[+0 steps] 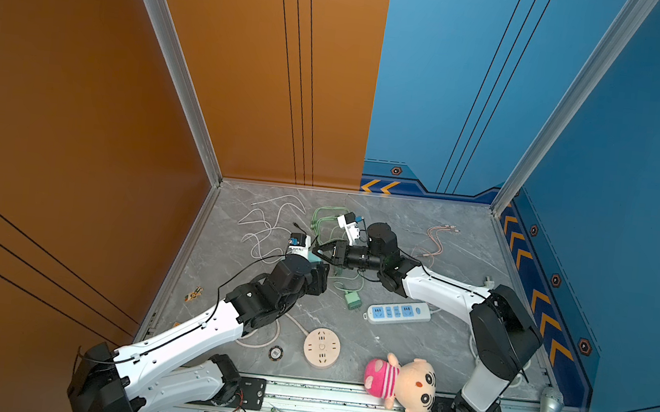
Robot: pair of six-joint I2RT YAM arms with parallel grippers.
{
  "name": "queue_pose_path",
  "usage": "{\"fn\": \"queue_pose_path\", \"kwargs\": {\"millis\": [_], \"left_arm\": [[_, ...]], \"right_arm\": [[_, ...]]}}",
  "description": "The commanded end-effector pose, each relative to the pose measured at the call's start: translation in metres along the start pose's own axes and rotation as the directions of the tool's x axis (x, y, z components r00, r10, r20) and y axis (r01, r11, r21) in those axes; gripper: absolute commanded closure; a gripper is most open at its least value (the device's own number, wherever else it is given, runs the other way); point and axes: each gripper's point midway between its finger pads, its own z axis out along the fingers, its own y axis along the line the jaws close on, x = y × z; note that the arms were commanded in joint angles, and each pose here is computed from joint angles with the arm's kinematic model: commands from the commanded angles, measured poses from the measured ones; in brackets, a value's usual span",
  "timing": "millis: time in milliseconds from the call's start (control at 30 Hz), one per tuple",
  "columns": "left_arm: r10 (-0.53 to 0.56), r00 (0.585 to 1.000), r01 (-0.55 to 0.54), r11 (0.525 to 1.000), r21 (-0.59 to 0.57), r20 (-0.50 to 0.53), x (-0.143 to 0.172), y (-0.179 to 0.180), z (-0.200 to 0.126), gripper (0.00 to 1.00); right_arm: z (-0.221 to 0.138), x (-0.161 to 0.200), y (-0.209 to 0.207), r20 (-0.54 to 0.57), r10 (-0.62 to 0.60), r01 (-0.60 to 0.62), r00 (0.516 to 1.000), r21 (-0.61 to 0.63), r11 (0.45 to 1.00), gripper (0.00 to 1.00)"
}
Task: Insert plugs into power strip
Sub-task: Pass the plug.
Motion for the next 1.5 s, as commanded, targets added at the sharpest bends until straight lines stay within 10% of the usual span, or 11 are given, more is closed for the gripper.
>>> {"fn": "queue_pose_path", "kwargs": {"millis": [0,767,1467], "left_arm": [[0.016,0.999,-0.015,0.999,-0.028,0.044,-0.007,0.004,0.003,0.36],[0.253,0.967,-0.253,0.966,0.054,0.002,-0.008,-0.001,-0.014,0.68],[0.468,0.883,-0.455,0.867,0.202,-0.018,-0.012,-0.016,-0.043,0.69]], "right_arm": [[0.005,0.005,0.009,-0.03,0.01,-0.011,1.0,-0.057,0.998,1.0],[0.0,0.03,0.011,-0.155,0.095,-0.121,0.983,-0.166,0.979,0.99],[-0.018,0.067,0.039,-0.38,0.021,-0.161,0.925,-0.342,0.926,0.65]]}}
